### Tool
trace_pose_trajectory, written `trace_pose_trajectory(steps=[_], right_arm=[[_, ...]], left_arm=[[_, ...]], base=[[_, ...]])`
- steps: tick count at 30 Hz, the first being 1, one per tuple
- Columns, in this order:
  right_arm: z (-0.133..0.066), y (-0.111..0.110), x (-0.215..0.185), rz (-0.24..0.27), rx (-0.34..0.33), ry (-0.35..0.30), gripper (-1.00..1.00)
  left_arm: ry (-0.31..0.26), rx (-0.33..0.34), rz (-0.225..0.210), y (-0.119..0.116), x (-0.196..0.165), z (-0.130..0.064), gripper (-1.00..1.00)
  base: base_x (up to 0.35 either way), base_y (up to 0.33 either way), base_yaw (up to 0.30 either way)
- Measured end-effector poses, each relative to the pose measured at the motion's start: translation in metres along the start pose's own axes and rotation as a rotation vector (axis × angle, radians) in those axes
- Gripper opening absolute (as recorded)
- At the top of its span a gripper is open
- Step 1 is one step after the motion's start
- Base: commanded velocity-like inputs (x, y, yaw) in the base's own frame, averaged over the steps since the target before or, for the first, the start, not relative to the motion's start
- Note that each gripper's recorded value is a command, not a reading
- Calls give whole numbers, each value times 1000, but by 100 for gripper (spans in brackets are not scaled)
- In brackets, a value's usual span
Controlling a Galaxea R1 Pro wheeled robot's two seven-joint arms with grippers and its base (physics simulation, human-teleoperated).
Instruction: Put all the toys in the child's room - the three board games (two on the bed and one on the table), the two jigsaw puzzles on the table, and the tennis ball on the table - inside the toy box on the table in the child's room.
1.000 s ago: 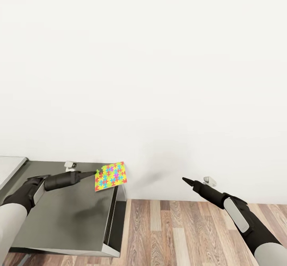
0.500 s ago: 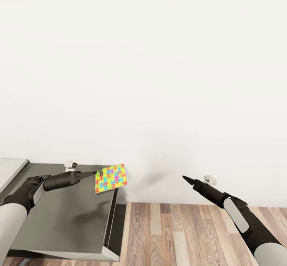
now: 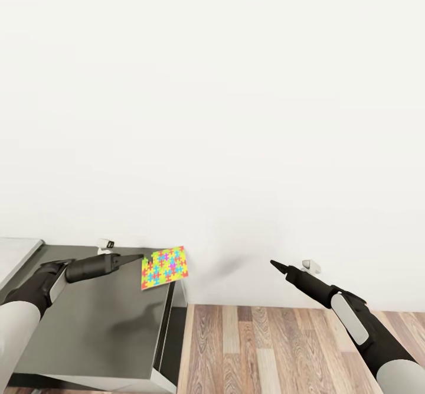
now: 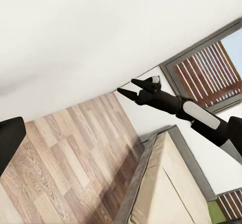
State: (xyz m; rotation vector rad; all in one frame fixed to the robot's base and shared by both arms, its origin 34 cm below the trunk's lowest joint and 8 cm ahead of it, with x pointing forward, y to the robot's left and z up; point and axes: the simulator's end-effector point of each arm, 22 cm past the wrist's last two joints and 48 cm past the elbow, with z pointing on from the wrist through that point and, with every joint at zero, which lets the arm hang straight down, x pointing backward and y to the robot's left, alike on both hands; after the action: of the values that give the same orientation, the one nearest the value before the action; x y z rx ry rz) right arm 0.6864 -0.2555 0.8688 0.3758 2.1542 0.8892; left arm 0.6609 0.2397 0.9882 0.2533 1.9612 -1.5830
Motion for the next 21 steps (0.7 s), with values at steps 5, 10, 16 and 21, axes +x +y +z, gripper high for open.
trace_pose_trajectory(steps=[5,10,16,21], right_arm=[[-1,3,-3,-5,-4,-5,100],[-3,7,-6,-9,-8,-10,100],[-4,11,-9,-13,-14,-17,100],[-5,14,-12,-16,-19,-22,100]], left_arm=[[-2,3,7,-4,-2,0,100],[-4,5,14,-7,-5,0,100],[-6,7,23,-12,-8,-1,100],[-8,9,31,-15,-10,-1,100]], base=[[0,0,0],[0,0,0],[0,0,0],[0,0,0]])
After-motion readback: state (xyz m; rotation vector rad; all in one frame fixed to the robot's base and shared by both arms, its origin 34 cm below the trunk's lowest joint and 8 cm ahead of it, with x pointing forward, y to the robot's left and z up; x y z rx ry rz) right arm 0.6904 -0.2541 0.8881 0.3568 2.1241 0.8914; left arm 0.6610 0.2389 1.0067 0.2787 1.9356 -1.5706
